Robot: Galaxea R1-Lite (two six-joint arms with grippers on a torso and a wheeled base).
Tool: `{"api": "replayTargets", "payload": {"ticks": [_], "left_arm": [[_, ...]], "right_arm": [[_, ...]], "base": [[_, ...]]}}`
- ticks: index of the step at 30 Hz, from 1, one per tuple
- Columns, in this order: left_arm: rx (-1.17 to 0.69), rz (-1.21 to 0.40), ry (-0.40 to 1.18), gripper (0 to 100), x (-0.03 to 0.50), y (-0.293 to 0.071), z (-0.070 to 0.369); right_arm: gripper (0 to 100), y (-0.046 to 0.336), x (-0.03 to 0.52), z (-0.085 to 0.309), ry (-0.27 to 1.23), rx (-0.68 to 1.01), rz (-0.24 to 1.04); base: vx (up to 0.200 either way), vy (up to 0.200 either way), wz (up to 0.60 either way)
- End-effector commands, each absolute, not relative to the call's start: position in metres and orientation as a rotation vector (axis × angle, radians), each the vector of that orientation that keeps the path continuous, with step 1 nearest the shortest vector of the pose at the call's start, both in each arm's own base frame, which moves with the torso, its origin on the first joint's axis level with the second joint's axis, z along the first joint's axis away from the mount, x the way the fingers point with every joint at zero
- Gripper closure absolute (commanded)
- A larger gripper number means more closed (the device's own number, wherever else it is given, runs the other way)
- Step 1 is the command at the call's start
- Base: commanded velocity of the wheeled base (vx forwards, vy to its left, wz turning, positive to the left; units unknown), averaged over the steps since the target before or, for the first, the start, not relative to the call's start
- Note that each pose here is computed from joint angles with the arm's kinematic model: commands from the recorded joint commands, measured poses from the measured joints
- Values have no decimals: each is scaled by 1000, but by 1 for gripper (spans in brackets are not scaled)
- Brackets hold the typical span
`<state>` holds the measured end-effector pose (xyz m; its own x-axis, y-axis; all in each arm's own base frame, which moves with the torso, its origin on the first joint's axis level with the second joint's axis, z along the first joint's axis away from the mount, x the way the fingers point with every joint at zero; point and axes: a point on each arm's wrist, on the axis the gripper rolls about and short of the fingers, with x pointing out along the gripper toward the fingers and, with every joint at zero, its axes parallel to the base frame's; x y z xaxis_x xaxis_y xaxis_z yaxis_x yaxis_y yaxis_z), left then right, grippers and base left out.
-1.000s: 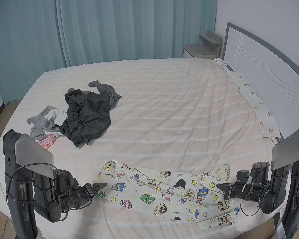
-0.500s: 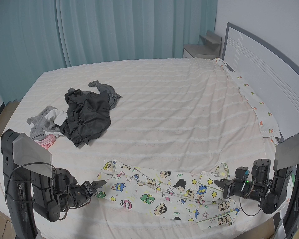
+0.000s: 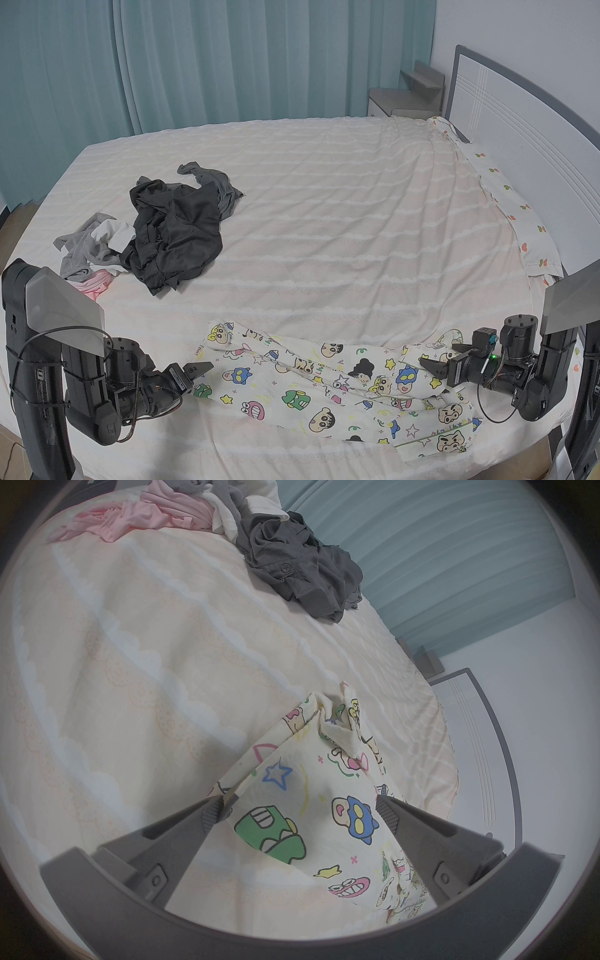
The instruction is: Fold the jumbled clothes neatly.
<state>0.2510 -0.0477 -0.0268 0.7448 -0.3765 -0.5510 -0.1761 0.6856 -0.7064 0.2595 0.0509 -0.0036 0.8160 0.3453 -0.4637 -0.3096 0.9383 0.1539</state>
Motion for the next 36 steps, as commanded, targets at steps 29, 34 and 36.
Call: {"api": "replayTargets", "payload": {"ticks": [29,34,36], "left_arm": [[-163,-186,416,0,288,-39,26],[-47,-176,459,0,289,-29,29],[-45,-175,474,0,291,-29,30]], "right_arm": [[0,13,130,124,12,713,-450],[0,22,112,127,45,754,-326],[0,23,110,123,87,750,-327]], "base": [[0,0,0],[0,0,0],[0,0,0]]}}
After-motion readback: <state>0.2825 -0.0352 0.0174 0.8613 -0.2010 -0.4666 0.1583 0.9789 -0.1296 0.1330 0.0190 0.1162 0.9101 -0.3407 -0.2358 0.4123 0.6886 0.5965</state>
